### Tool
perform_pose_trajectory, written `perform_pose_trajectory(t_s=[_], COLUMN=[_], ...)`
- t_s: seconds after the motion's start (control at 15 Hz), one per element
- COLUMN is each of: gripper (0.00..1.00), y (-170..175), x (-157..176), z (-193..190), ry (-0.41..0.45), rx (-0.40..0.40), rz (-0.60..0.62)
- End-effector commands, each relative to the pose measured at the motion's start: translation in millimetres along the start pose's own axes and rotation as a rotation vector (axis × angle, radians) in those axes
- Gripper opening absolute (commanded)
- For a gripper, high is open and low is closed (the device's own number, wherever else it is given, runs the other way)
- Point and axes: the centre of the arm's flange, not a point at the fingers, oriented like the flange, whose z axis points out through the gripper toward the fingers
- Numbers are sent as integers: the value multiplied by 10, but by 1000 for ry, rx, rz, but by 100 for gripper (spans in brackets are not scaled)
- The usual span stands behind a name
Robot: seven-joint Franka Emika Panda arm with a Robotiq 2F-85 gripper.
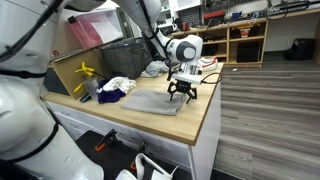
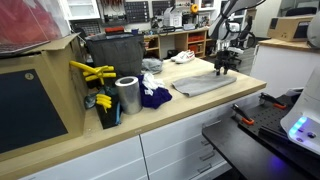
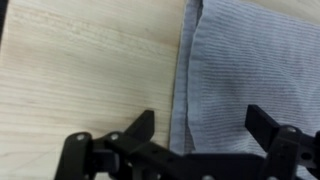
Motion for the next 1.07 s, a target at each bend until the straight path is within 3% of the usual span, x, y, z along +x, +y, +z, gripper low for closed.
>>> perform_pose_trajectory(t_s=[0.0, 0.8, 0.87, 1.0], gripper=[100, 100, 75, 68], y=[-81, -260, -270, -301], x=[-207, -139, -140, -148], z=[-80, 288, 283, 274], ry=[19, -19, -17, -14], rx=[-79, -63, -62, -56], rz=[15, -23, -21, -25])
